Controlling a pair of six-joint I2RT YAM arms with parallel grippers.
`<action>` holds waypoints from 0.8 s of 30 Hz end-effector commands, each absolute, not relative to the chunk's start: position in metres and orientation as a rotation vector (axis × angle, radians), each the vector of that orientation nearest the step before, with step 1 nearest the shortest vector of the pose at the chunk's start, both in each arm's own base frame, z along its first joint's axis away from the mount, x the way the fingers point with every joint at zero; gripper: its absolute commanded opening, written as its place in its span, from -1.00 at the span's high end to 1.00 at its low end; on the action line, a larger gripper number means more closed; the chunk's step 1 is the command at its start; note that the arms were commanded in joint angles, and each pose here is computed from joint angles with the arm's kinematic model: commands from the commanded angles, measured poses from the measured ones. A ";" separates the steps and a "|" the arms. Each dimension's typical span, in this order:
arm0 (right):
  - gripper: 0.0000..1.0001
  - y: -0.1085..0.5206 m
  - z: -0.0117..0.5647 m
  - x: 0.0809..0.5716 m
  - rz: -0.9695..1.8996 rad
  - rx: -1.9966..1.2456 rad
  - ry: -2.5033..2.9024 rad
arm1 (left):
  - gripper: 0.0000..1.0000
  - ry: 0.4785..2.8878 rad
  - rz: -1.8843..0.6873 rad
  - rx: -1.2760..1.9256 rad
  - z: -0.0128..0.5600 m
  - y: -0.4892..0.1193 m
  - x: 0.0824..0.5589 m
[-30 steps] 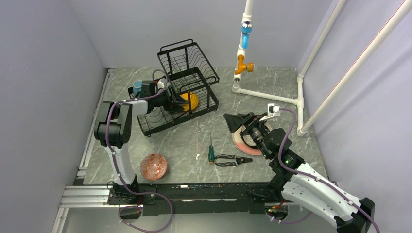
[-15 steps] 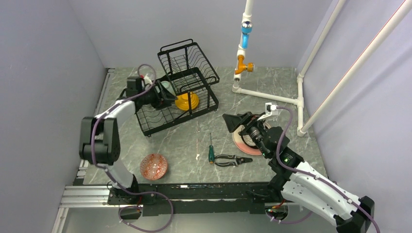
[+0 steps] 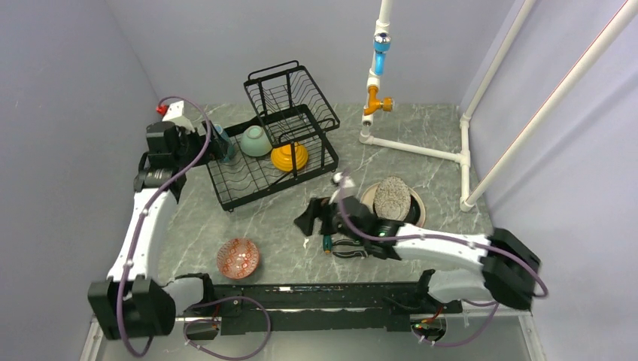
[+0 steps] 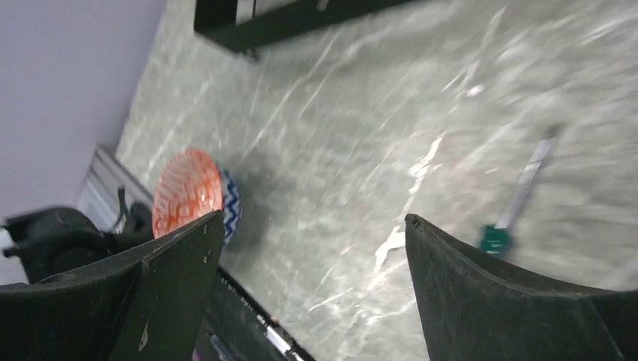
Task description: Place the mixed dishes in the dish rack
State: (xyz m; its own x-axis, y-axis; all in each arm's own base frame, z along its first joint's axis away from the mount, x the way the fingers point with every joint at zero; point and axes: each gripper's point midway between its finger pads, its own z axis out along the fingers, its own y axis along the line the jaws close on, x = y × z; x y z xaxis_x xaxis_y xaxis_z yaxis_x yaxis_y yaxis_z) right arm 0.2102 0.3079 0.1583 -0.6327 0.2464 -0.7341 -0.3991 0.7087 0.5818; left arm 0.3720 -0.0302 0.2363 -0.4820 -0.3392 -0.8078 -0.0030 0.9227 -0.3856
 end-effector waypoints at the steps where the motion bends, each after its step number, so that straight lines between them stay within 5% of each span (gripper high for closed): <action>1: -0.81 0.385 0.148 0.185 1.110 -0.162 2.118 | -0.99 1.932 -0.169 -0.167 0.269 -0.009 0.353; 12: -0.75 0.470 0.088 0.152 0.987 -0.408 2.300 | -0.99 1.779 -0.115 -0.018 0.303 -0.033 0.334; 24: -0.37 0.491 0.062 0.148 0.658 -0.652 2.266 | -0.99 1.832 -0.167 0.007 0.294 -0.044 0.340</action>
